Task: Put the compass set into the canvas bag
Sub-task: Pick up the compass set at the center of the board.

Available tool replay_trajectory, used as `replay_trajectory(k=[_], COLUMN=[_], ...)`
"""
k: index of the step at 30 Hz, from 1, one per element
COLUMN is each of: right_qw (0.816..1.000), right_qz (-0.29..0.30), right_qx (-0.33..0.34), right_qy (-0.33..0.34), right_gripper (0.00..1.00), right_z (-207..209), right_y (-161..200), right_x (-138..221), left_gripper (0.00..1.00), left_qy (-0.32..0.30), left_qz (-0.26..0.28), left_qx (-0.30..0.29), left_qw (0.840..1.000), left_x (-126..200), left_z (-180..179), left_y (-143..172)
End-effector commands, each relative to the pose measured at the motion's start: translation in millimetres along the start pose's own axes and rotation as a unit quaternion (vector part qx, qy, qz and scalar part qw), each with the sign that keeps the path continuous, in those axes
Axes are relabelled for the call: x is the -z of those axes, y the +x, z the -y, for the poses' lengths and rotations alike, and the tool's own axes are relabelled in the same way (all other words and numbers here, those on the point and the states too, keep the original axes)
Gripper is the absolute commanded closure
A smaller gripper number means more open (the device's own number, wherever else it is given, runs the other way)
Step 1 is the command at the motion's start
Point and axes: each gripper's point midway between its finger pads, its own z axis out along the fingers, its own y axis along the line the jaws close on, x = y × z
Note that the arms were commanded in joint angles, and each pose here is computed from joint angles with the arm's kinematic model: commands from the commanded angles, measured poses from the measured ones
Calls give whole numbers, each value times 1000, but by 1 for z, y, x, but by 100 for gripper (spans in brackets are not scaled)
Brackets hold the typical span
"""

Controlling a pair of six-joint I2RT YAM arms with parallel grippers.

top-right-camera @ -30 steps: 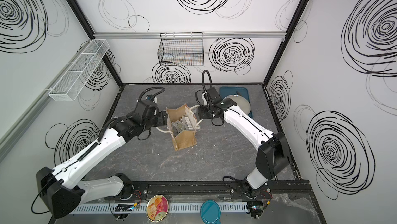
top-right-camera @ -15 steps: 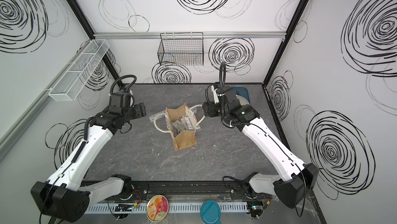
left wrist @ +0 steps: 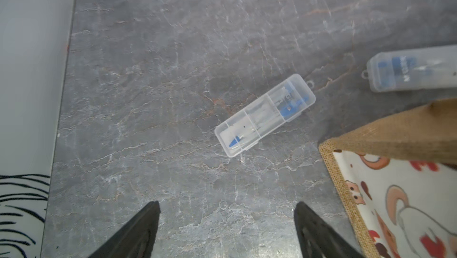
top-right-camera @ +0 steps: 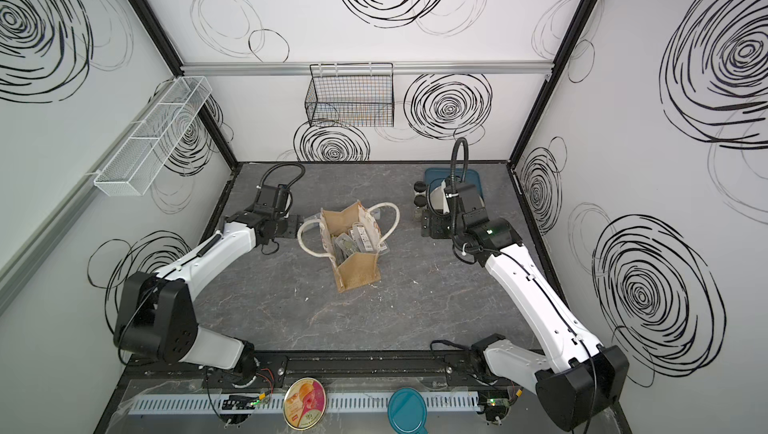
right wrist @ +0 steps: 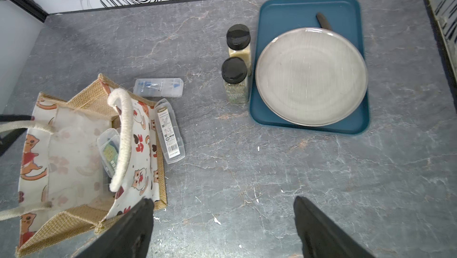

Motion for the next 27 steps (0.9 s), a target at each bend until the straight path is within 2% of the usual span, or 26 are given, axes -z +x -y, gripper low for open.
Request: replay_trajectory(k=[1,12,18,27], right_qw=[1000,999,998,997], right_qz=[-10,-36,-44,-56], right_qx=[-15,-23,-27,-28], right_qy=[5,25,35,41], right_gripper=[8,6,5,5], right_z=[10,23,28,31], right_y=[8,20,21,15], right_x=[4,-4,-7,-16], left_gripper=[11,7,7,10], left_qy=[2,26,63,93], left_qz=[18,-16,-71,-113], left_qx=[-45,-82,-79,-68], left_qw=[999,996,992,987], left_x=[-11,-63,-94,-120], left_z=[14,39,42,44], left_y=[-15,-38,-37,-26])
